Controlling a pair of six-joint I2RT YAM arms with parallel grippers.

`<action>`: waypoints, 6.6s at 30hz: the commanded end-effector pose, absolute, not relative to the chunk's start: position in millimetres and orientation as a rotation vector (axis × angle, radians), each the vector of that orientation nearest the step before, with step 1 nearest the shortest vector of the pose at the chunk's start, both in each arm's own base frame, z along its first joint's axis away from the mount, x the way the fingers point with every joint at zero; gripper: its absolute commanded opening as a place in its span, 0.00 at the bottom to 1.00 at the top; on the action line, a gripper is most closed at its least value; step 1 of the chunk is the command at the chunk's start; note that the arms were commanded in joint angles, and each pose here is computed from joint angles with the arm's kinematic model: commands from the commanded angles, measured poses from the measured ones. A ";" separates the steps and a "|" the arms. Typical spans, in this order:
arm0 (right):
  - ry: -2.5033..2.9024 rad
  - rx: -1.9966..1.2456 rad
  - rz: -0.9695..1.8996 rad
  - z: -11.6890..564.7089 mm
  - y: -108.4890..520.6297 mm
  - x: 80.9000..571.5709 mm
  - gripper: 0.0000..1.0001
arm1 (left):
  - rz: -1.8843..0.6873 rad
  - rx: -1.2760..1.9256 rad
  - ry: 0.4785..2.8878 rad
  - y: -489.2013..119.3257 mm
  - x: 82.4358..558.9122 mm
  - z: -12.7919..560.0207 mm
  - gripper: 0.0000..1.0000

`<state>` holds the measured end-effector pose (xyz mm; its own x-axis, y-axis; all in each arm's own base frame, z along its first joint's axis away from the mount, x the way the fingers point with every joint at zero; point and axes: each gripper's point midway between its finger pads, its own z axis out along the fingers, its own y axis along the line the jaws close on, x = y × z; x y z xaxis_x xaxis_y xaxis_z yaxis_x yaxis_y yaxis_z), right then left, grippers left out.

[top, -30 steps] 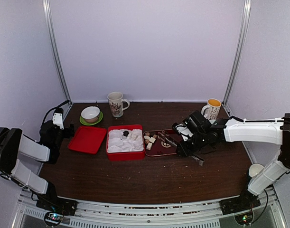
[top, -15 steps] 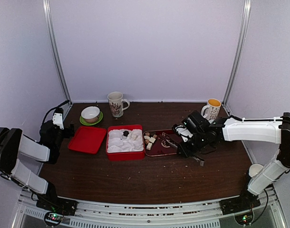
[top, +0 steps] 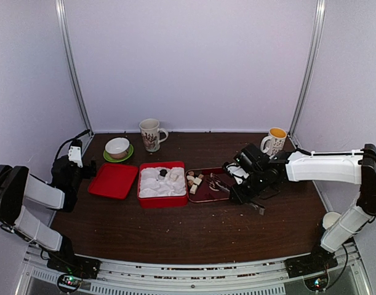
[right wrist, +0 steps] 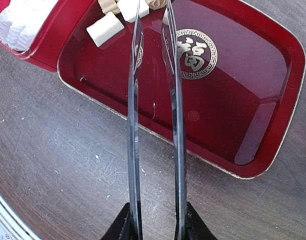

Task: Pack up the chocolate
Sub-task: Pick up the fake chocolate from the plate, then place the fake chocolate in the empty pocket of the box.

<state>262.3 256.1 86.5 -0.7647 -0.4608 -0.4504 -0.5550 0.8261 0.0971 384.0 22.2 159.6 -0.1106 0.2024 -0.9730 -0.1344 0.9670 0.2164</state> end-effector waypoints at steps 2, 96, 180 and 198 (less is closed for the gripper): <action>2.573 -0.754 0.255 92.9 253.1 273.8 0.30 | 0.285 0.055 1.623 22.6 383.9 167.5 0.98; 2.617 -0.791 0.382 65.5 303.1 305.3 0.38 | 0.286 0.056 1.623 22.6 384.1 167.7 0.98; 2.260 -0.889 0.814 101.1 480.6 342.0 0.30 | 0.286 0.056 1.623 22.6 383.9 167.5 0.98; 2.223 -0.891 0.811 119.3 480.8 342.9 0.43 | 0.286 0.055 1.622 22.8 384.1 167.9 0.98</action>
